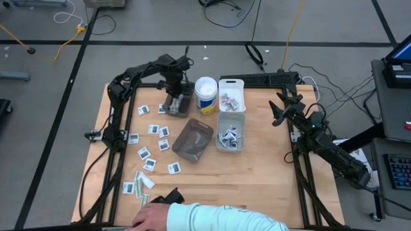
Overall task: Pick & Place First Aid Supplies
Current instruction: Put the bandage pack into the top black bin
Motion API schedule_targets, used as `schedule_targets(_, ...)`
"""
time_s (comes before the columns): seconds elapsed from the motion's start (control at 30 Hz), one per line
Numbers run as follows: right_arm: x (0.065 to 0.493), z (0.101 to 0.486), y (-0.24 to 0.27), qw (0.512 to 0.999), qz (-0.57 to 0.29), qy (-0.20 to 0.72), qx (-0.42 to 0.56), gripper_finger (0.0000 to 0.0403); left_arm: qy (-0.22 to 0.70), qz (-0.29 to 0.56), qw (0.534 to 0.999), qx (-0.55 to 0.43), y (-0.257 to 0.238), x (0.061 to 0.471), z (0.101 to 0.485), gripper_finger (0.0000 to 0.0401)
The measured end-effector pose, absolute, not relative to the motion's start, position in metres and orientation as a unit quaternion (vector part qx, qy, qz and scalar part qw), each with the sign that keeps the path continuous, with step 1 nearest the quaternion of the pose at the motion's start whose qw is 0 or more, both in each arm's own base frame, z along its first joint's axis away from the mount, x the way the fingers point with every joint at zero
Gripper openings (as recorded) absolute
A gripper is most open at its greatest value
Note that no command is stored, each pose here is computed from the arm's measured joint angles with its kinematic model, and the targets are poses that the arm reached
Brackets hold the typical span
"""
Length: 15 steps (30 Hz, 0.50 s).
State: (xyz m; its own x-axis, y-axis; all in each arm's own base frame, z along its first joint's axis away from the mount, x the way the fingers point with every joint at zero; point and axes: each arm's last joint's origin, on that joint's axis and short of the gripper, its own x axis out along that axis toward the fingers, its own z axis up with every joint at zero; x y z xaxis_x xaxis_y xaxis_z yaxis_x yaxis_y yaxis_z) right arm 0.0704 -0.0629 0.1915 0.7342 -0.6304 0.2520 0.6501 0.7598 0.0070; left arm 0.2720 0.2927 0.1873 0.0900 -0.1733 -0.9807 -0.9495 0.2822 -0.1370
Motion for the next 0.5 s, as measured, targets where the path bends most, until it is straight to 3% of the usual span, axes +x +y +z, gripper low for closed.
schedule_targets(0.27, 0.07, 0.192, -0.063, 0.93, -0.344, -0.12, -0.041, 0.0263, 0.565, 0.362, 0.56, -0.486, 0.289, 0.272, 0.2, 0.018)
schedule_targets(0.5, 0.07, 0.192, -0.063, 0.93, -0.344, -0.12, -0.041, 0.0263, 0.543, 0.362, 0.592, -0.473, 0.275, 0.274, 0.231, 0.0235)
